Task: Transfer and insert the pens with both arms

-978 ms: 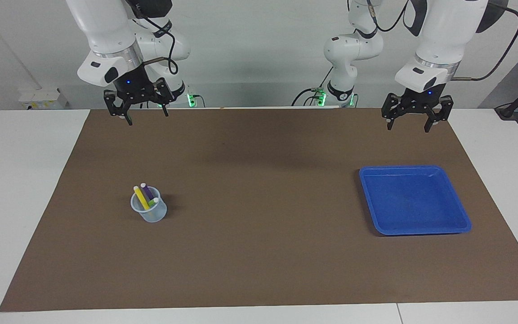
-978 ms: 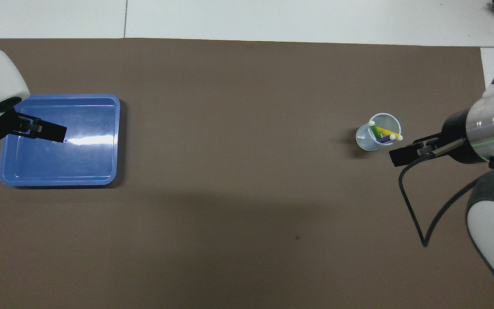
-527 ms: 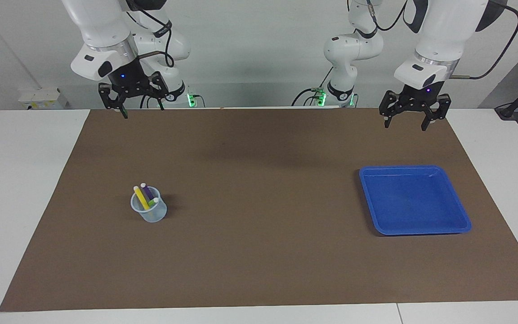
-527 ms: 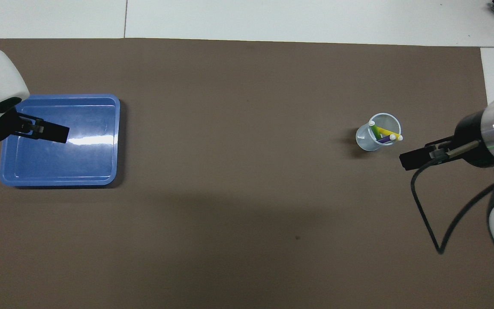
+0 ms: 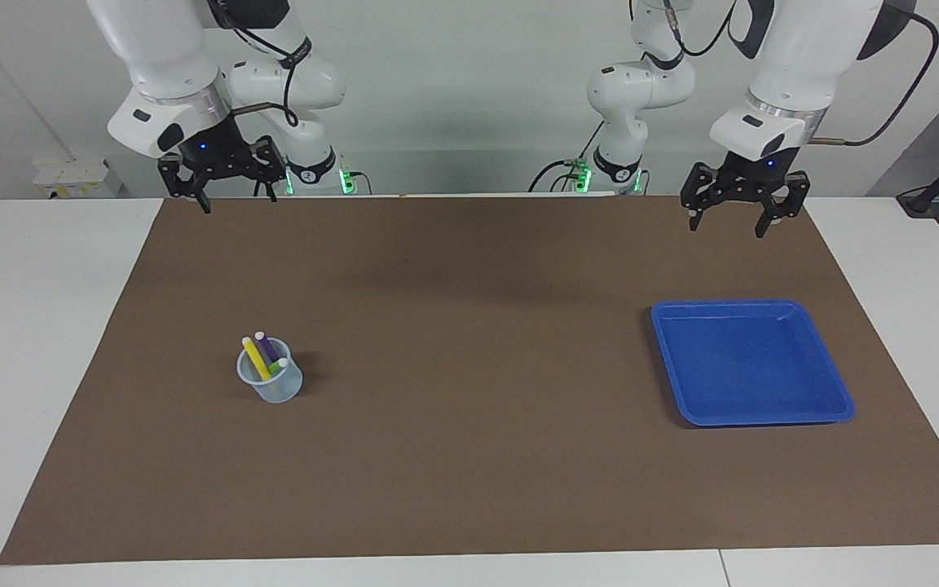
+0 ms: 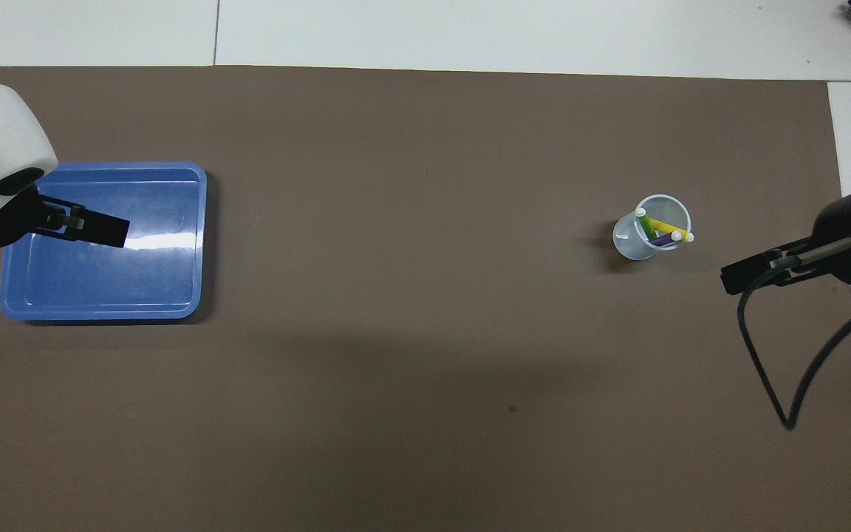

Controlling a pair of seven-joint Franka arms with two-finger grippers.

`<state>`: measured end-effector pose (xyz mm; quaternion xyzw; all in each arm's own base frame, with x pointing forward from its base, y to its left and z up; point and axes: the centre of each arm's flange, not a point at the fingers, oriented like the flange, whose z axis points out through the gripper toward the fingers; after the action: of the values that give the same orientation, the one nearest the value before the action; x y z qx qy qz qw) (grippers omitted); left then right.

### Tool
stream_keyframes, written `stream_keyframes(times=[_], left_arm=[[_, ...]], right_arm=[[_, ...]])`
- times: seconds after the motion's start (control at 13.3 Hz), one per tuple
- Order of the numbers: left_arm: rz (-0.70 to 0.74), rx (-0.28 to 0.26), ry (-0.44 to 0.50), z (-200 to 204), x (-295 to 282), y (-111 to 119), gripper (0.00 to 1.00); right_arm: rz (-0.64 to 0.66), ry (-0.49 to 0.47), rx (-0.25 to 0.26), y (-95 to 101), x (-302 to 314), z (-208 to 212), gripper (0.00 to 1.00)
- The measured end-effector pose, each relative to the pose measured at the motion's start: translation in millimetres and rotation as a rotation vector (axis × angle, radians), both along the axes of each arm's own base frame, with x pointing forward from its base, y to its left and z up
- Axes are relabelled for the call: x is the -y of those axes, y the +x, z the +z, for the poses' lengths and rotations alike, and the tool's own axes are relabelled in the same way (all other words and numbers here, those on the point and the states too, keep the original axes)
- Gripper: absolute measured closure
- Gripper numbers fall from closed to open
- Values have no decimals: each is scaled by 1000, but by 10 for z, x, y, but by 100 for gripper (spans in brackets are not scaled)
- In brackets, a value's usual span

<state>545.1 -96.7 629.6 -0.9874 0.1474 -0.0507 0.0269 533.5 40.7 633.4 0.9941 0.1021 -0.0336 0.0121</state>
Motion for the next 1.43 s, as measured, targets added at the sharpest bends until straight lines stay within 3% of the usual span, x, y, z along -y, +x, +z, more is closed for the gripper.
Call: stream_keyframes(times=[0.45,1.43], left_arm=[[0,-1,0,-1,3,-1,0],[-2,-1,0,-1,14,-3,0]], right_arm=[[-113,4,15,30,687,8,0],[-90,4,28,37,564,42,0]])
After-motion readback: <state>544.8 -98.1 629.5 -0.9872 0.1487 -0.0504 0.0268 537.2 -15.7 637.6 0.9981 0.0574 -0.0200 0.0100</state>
